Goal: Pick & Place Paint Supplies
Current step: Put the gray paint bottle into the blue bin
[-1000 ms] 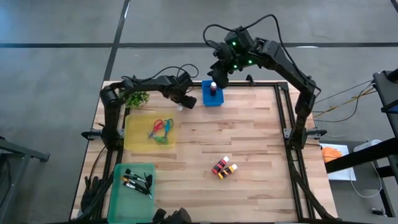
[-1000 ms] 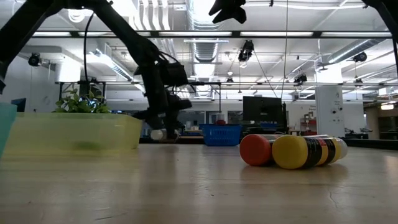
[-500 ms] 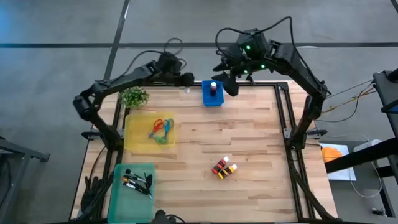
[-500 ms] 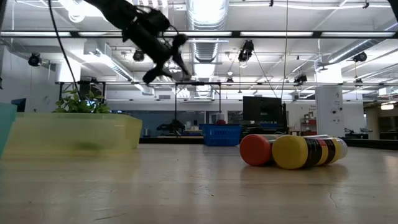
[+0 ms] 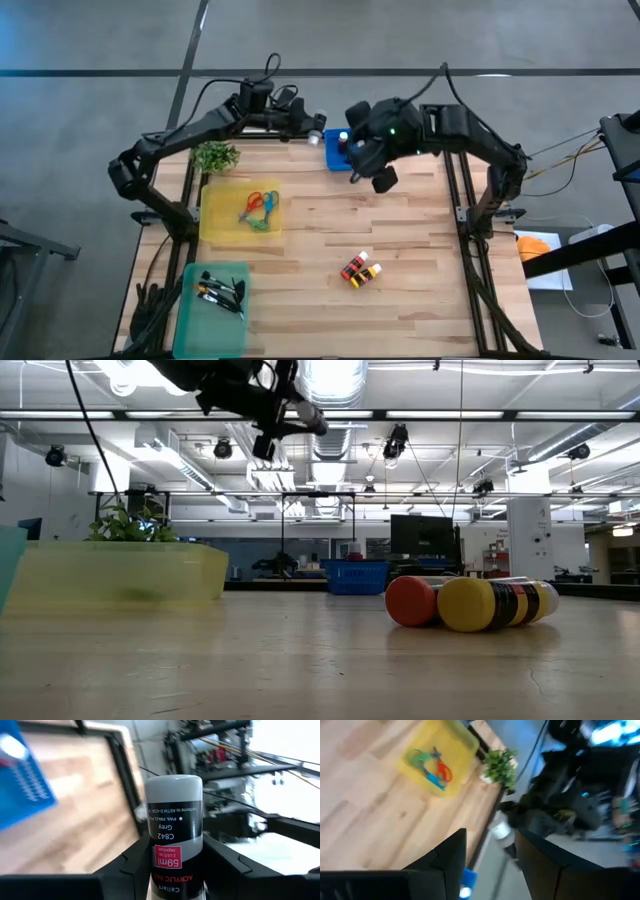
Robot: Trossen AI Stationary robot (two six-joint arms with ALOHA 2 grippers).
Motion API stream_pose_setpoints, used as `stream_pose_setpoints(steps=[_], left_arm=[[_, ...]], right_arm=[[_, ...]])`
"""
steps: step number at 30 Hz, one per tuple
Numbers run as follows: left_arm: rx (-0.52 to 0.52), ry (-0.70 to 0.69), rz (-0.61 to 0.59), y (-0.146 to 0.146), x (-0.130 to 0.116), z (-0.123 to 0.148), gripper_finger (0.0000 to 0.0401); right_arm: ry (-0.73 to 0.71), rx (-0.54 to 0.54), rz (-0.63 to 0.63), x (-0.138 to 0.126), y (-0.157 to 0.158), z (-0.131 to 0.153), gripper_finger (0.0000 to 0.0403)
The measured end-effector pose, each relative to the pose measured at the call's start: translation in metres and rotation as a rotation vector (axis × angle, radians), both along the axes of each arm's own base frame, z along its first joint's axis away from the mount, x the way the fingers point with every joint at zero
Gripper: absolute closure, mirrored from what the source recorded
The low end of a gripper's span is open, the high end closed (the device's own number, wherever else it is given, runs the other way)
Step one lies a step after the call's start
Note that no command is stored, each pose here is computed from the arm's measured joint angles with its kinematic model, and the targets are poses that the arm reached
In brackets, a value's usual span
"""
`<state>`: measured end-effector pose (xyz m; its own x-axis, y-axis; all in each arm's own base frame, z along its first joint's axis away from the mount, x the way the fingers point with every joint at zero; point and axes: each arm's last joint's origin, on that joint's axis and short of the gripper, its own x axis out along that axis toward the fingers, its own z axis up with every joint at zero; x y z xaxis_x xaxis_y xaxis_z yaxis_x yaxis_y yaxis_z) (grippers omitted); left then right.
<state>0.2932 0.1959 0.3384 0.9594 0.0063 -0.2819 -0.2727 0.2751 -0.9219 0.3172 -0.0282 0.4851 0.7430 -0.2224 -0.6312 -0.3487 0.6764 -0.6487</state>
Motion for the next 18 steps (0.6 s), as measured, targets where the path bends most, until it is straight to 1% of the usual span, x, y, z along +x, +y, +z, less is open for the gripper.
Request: stream_pose_setpoints(steps=[2, 4, 10, 14, 18], left_arm=[[-0.029, -0.028, -0.030, -0.006, 0.003, 0.004, 0.0249], [-0.052, -0.064, -0.050, -0.013, 0.008, 0.009, 0.0249], [-0.110, -0.190, -0.117, -0.035, 0.016, 0.028, 0.0249], [-0.127, -0.203, -0.145, -0.045, 0.018, 0.033, 0.0249], [-0.141, -0.206, -0.149, -0.048, 0.019, 0.033, 0.0249]], right_arm=[[-0.008, -0.056, 0.011, 0.001, 0.005, 0.002, 0.0236], [-0.019, -0.088, 0.016, 0.002, 0.006, 0.003, 0.0236], [-0.039, -0.117, 0.028, 0.007, 0.006, 0.004, 0.0236], [-0.018, -0.164, 0.077, 0.015, 0.008, -0.001, 0.0236], [-0.003, -0.207, 0.120, 0.026, 0.009, -0.008, 0.0236]])
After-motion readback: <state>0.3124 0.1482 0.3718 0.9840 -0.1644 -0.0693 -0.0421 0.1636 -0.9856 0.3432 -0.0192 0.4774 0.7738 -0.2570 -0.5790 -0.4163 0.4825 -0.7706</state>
